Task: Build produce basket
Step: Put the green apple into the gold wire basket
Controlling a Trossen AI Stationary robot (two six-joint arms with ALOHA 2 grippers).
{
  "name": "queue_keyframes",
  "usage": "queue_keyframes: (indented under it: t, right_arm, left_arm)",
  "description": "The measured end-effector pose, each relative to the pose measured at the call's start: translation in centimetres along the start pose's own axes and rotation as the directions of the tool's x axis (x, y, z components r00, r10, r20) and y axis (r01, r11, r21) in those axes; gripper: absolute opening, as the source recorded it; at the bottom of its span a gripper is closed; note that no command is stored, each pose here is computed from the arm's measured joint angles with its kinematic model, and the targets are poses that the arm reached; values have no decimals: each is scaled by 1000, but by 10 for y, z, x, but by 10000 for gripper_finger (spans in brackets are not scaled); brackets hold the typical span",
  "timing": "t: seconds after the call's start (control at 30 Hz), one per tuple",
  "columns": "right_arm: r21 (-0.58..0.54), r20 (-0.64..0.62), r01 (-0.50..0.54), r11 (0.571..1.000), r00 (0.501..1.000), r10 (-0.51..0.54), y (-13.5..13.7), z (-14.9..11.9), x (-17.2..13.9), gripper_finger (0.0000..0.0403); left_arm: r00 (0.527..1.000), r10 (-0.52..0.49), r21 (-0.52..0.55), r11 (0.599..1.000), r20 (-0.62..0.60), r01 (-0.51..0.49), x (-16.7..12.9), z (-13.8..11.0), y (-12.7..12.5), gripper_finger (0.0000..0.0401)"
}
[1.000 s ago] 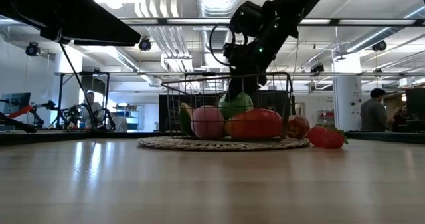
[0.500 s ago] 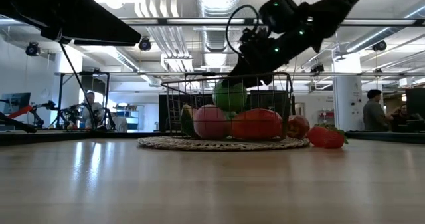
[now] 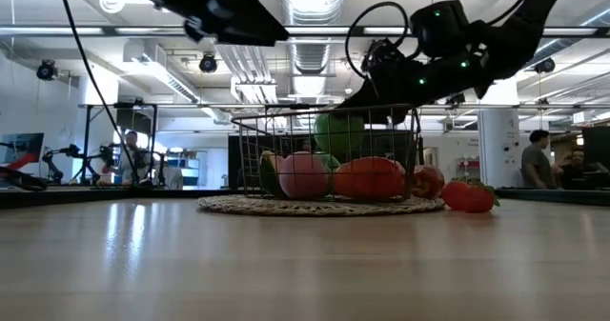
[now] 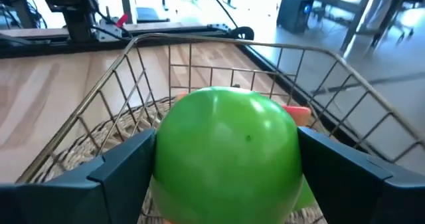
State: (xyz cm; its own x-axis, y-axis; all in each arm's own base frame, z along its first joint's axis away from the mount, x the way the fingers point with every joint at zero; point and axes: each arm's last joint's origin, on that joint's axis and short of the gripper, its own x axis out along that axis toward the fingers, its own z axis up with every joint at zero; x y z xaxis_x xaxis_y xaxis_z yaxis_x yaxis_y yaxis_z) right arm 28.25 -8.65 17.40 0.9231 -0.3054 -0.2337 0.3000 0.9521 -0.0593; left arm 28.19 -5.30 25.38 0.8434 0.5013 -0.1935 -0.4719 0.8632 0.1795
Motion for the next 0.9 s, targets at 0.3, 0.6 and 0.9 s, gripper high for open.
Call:
queue_keyframes:
  t: [0.3, 0.6, 0.9]
  right_arm:
    - [-38, 149, -38, 999, 988, 44, 1, -2, -26, 327]
    - [-70, 185, -156, 985, 969, 166, 4, 3, -26, 327]
    - [-71, 170, -159, 985, 971, 169, 5, -2, -28, 327]
  left_arm:
    - [929, -365, -129, 920, 65, 371, 75, 11, 104, 199]
    - [897, -440, -43, 896, 42, 442, 124, -6, 111, 198]
    - [891, -453, -24, 891, 8, 453, 133, -11, 108, 156]
